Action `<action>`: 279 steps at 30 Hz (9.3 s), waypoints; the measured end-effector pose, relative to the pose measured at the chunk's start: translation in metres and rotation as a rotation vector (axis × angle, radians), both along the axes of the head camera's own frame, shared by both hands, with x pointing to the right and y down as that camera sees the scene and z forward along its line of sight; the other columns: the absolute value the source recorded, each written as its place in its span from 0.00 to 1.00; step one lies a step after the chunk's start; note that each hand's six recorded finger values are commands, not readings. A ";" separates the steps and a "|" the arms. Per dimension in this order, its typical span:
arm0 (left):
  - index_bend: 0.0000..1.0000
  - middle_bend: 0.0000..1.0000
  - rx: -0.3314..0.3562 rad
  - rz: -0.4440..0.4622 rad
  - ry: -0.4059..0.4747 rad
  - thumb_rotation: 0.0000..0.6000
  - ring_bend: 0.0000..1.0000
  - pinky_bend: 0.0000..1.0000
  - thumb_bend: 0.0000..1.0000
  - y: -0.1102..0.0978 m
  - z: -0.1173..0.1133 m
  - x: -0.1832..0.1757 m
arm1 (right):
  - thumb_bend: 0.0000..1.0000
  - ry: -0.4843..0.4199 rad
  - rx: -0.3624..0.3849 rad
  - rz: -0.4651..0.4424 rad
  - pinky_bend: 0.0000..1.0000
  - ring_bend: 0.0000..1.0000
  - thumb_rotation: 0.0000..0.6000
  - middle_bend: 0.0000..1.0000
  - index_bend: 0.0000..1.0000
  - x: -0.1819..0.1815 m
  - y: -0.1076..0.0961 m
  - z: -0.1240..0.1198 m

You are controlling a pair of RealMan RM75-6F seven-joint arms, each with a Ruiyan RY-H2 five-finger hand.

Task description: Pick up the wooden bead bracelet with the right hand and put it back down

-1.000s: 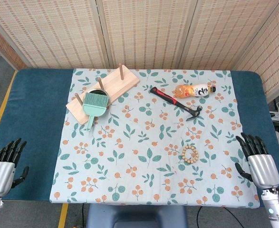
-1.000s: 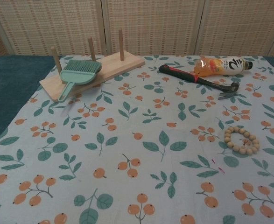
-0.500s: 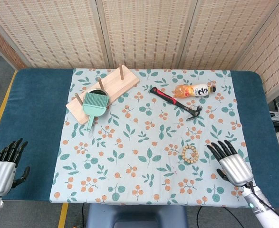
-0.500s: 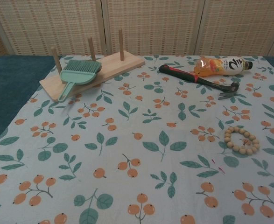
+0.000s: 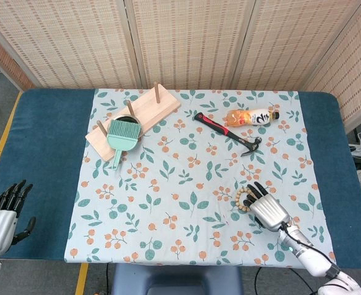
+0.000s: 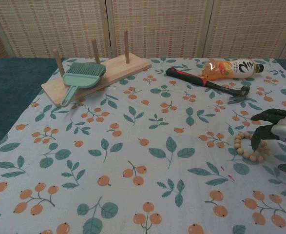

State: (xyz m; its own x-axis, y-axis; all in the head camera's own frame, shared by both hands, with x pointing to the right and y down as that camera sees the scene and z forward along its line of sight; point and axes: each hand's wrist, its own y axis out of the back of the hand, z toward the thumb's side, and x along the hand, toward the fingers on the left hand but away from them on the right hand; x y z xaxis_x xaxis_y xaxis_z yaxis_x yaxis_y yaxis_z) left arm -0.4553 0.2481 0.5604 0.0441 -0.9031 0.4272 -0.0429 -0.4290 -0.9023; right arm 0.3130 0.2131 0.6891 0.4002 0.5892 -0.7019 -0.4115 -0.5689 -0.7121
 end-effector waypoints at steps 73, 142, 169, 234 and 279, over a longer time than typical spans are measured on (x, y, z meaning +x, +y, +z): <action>0.00 0.00 -0.041 -0.017 -0.005 1.00 0.00 0.16 0.45 -0.002 0.004 -0.001 | 0.74 -0.237 -0.397 0.421 0.00 0.41 1.00 0.80 0.96 -0.023 -0.061 -0.003; 0.00 0.00 -0.060 -0.018 0.006 1.00 0.00 0.16 0.46 -0.004 0.010 0.000 | 0.65 -1.070 -0.932 1.089 0.00 0.19 0.35 0.53 0.51 -0.030 -0.053 -0.014; 0.00 0.00 -0.057 -0.021 0.016 1.00 0.00 0.16 0.45 -0.003 0.007 -0.002 | 0.39 -1.175 -0.810 1.224 0.00 0.25 0.64 0.64 0.64 0.009 -0.046 0.005; 0.00 0.00 -0.052 -0.021 0.018 1.00 0.00 0.17 0.46 -0.003 0.005 -0.001 | 0.05 -1.036 -0.760 1.150 0.05 0.25 0.16 0.64 0.51 0.009 -0.043 0.011; 0.00 0.00 -0.046 -0.022 0.019 1.00 0.00 0.18 0.46 -0.001 0.002 -0.002 | 0.54 -1.146 -0.820 1.119 0.05 0.23 0.60 0.64 0.63 -0.001 -0.030 0.012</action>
State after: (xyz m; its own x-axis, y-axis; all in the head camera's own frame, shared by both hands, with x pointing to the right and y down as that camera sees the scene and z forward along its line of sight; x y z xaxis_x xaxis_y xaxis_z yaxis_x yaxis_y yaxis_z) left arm -0.4574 0.2470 0.5621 0.0332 -0.8832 0.4678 -0.0697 -0.4689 -0.8805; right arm 0.3122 0.1828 0.7012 0.5433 0.5740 -0.6126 0.8197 -0.5202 0.2396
